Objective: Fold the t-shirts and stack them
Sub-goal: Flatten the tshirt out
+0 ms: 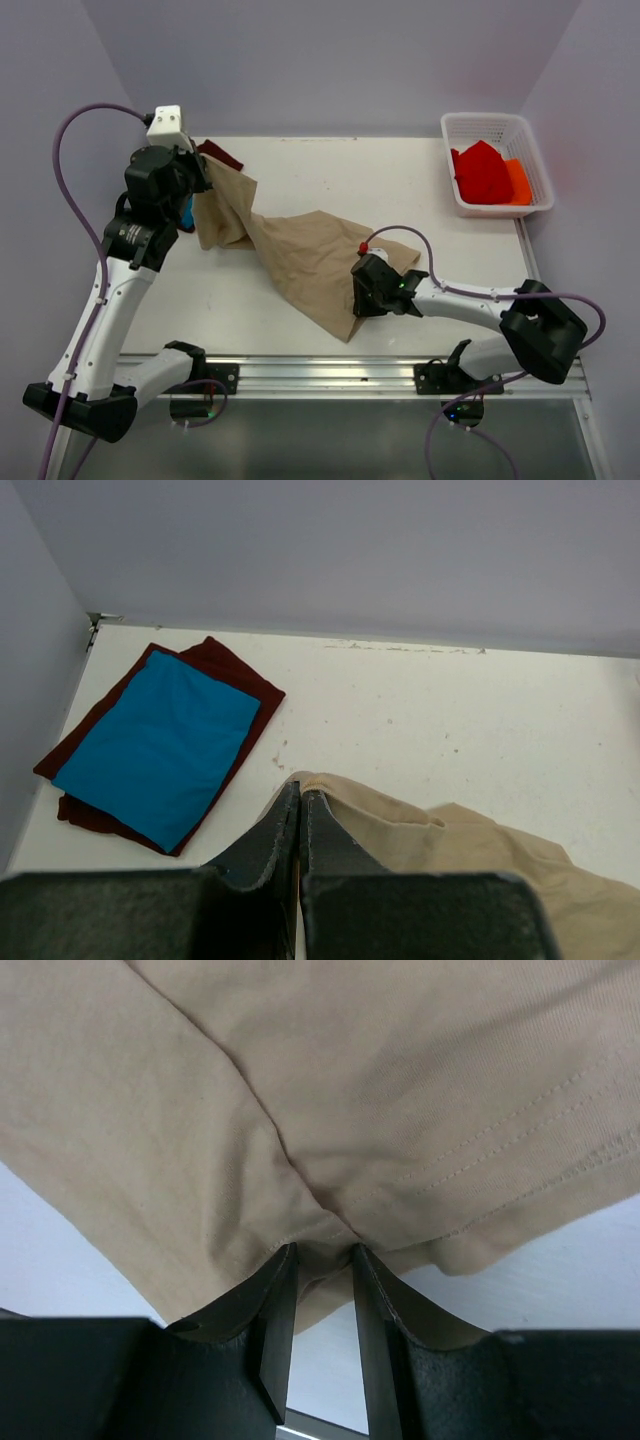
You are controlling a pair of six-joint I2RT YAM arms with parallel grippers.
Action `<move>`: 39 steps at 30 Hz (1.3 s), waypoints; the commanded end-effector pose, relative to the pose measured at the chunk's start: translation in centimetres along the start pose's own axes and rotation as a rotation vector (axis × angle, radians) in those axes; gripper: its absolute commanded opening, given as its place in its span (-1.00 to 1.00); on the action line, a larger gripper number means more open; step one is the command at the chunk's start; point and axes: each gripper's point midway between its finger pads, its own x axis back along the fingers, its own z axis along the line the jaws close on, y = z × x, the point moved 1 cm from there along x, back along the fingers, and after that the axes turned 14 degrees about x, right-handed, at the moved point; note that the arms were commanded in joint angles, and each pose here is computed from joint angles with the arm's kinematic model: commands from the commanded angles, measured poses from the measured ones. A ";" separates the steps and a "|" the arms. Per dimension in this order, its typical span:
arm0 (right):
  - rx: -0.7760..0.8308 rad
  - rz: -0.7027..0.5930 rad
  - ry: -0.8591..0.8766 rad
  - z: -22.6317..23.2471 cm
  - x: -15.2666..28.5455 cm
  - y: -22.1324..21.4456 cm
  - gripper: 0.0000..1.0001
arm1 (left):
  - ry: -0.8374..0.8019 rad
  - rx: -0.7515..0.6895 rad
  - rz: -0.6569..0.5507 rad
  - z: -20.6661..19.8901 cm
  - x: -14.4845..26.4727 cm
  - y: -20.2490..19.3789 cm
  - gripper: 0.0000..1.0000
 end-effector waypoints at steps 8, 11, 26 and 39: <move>0.007 -0.017 -0.009 0.6 -0.5 1.5 -0.34 | -0.026 0.033 -0.078 -0.6 0.9 1.9 -1.00; 0.033 -0.049 -0.067 -0.1 1.4 2.7 -0.32 | -0.031 0.035 -0.079 -0.7 0.9 2.0 -1.00; 0.091 -0.013 -0.074 0.0 0.6 2.5 -0.27 | -0.030 0.037 -0.080 -0.7 0.9 2.0 -1.00; 0.055 0.036 -0.009 0.8 -1.4 0.5 -0.45 | -0.028 0.034 -0.076 -0.6 0.9 1.8 -1.00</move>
